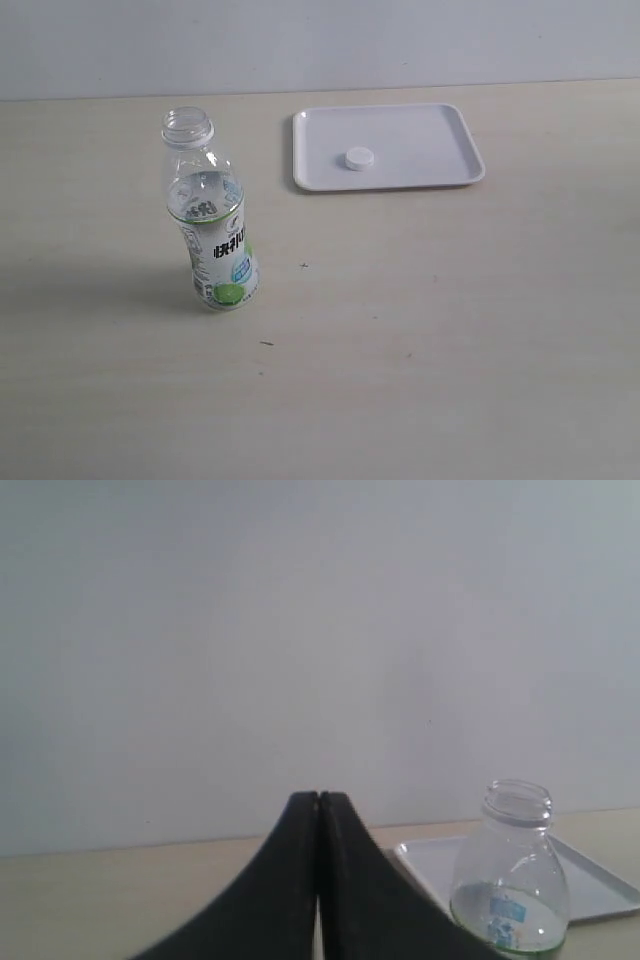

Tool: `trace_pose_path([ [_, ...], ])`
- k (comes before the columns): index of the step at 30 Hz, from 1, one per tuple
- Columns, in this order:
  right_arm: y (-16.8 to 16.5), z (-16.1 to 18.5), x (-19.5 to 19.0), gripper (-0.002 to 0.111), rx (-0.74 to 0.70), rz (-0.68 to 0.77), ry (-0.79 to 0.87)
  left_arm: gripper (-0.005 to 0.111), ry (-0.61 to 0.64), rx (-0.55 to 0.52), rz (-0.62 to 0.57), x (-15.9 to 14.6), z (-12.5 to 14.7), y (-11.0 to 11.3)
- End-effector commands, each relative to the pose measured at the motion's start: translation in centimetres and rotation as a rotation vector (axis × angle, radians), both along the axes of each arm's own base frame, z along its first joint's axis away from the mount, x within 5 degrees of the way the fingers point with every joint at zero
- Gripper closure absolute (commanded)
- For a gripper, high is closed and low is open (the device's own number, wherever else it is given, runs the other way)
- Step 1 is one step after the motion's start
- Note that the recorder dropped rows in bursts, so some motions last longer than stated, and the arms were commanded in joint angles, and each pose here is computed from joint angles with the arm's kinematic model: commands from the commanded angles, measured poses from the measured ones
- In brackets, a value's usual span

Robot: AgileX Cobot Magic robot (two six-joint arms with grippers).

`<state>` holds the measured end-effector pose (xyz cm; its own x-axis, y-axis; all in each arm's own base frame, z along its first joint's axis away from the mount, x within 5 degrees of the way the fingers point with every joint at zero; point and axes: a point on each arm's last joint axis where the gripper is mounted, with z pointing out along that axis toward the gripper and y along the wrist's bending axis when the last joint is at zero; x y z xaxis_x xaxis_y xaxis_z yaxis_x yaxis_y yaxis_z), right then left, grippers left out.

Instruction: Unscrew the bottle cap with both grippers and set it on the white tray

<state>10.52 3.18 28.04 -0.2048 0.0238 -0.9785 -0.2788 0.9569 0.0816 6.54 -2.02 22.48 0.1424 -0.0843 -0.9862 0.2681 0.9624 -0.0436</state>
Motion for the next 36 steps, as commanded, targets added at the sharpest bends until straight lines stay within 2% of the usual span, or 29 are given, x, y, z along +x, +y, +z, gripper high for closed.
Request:
trace_pose_path([
  [1,-0.1,0.0,-0.1,0.108,0.003,-0.005,-0.004,0.107,-0.032,-0.022,0.039,-1.0,-0.1,0.5],
  [15,-0.1,0.0,-0.1,0.108,0.003,-0.005,-0.004,0.107,-0.014,-0.052,0.056,-1.2,-0.3,0.8],
  [32,-0.1,0.0,-0.1,0.108,0.005,-0.006,-0.003,0.107,0.196,0.013,0.178,-0.9,-2.3,1.8],
  [36,-0.1,0.0,-0.1,0.108,0.005,-0.006,-0.003,0.107,0.246,0.020,0.160,-0.9,-2.7,1.6],
])
